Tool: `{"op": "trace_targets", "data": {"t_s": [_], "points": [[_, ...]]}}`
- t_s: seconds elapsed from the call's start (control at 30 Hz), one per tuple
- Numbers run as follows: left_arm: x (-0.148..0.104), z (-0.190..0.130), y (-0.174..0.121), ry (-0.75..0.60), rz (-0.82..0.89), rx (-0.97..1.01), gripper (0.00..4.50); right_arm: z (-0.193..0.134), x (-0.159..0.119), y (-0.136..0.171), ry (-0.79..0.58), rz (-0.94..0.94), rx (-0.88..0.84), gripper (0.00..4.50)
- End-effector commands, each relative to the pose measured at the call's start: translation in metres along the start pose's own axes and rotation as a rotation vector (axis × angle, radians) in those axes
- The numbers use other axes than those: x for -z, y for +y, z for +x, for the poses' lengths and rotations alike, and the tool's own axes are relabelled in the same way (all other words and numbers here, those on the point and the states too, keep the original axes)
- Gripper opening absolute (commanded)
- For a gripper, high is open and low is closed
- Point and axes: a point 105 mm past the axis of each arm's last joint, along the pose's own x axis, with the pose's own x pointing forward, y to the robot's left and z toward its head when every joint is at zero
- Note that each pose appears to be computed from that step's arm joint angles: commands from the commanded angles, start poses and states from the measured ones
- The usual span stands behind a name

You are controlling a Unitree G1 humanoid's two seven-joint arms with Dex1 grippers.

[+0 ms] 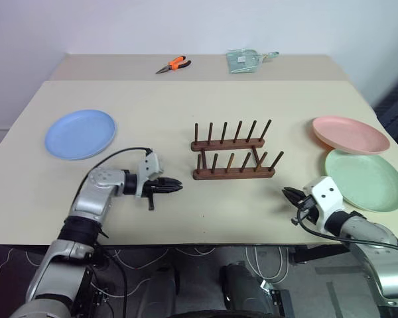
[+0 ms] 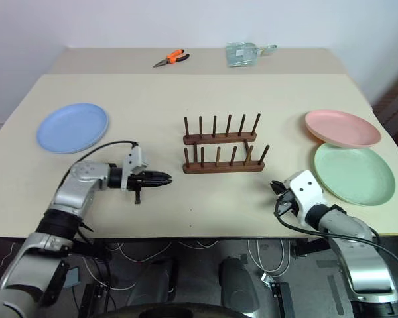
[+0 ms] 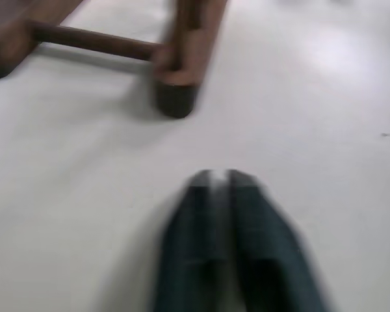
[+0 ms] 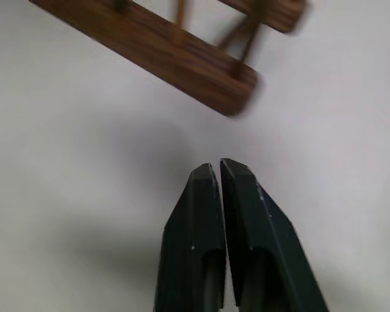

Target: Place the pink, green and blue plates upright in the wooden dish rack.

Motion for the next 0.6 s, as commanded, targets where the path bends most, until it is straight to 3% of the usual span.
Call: {"op": "trace_targets", "data": {"t_s": [0.03,0.23,0.6], "points": [[-0.002,0.025,-0.010,0.006,-0.035,-0.031,0.03,0.010,-0.001,0.004,-0.001,-0.023,0.006,0.00],[0.010,0.043,0.003,0.068,-0.036,-0.196,0.03,0.034,0.012,-0.006,0.062,-0.031,0.097,0.00],[0.012,0.040,0.055,0.063,-0.120,-0.486,0.03,0.073,-0.001,-0.032,0.021,-0.056,0.200,0.00]]}}
